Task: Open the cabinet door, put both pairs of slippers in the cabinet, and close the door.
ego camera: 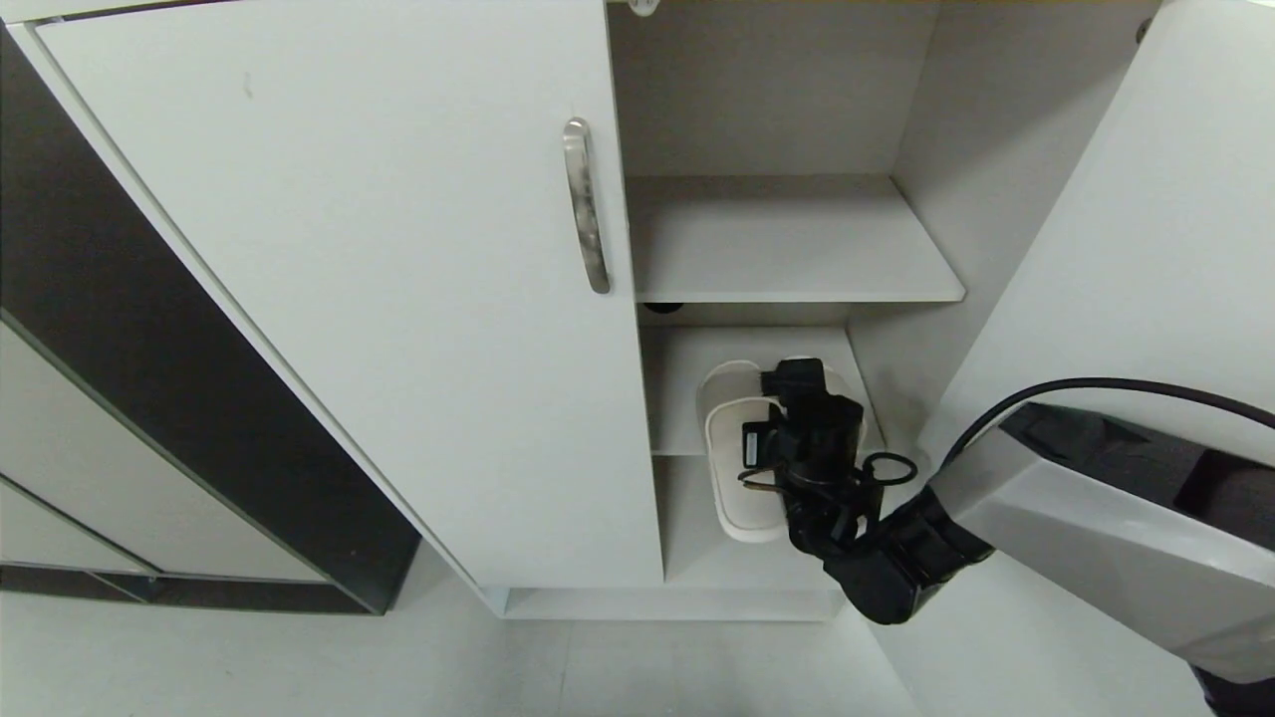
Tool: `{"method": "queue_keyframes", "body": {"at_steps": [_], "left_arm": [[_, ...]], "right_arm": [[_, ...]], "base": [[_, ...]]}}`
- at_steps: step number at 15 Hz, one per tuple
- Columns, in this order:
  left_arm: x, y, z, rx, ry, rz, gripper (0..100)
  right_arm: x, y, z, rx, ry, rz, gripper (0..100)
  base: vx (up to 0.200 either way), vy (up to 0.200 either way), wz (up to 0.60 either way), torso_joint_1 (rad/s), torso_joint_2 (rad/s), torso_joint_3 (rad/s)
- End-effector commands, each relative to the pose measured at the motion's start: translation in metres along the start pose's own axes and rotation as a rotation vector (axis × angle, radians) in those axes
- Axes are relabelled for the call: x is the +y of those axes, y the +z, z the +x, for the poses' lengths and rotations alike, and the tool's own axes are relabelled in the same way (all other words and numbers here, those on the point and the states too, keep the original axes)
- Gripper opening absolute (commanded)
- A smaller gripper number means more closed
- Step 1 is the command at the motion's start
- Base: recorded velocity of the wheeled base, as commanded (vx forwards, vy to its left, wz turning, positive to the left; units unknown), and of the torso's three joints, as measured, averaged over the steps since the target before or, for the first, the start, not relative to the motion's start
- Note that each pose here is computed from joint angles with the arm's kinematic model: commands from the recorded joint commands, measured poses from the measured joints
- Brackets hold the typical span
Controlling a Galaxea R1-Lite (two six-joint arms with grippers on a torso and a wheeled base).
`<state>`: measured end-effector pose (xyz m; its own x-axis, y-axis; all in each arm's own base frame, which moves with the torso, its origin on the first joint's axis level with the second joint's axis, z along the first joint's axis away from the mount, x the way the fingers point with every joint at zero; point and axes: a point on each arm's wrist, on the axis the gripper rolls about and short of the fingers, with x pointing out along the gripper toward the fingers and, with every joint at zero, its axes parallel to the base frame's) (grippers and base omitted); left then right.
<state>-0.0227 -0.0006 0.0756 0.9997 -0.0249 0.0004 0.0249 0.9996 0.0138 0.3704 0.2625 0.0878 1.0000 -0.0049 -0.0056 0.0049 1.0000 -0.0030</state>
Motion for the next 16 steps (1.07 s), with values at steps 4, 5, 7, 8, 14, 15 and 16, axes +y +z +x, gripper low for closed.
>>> {"method": "queue_keyframes", "body": {"at_steps": [4, 5, 7, 8, 14, 15, 16], "left_arm": [[0.0, 0.0, 0.0, 0.0, 0.002, -0.002, 0], [0.0, 0.0, 0.0, 0.0, 0.002, -0.002, 0], [0.0, 0.0, 0.0, 0.0, 0.002, -0.002, 0], [0.0, 0.0, 0.0, 0.0, -0.001, -0.002, 0], [0.0, 0.0, 0.0, 0.0, 0.0, -0.003, 0], [0.0, 0.0, 0.0, 0.0, 0.0, -0.003, 0], [0.0, 0.0, 0.0, 0.0, 0.0, -0.003, 0]], "right_arm": [[0.004, 0.019, 0.046, -0.043, -0.047, 0.035, 0], [0.006, 0.017, 0.049, -0.045, -0.049, 0.035, 0], [0.005, 0.016, 0.055, -0.052, -0.04, 0.036, 0], [0.005, 0.015, 0.055, -0.054, -0.026, 0.036, 0], [0.004, 0.018, 0.067, -0.057, -0.02, 0.037, 0], [0.004, 0.016, 0.071, -0.054, -0.024, 0.035, 0], [0.004, 0.016, 0.072, -0.058, -0.026, 0.039, 0]], "base": [[0.0, 0.0, 0.0, 0.0, 0.0, 0.0], [0.0, 0.0, 0.0, 0.0, 0.0, 0.0], [0.0, 0.0, 0.0, 0.0, 0.0, 0.0], [0.0, 0.0, 0.0, 0.0, 0.0, 0.0], [0.0, 0.0, 0.0, 0.0, 0.0, 0.0], [0.0, 0.0, 0.0, 0.0, 0.0, 0.0], [0.0, 0.0, 0.0, 0.0, 0.0, 0.0]]}}
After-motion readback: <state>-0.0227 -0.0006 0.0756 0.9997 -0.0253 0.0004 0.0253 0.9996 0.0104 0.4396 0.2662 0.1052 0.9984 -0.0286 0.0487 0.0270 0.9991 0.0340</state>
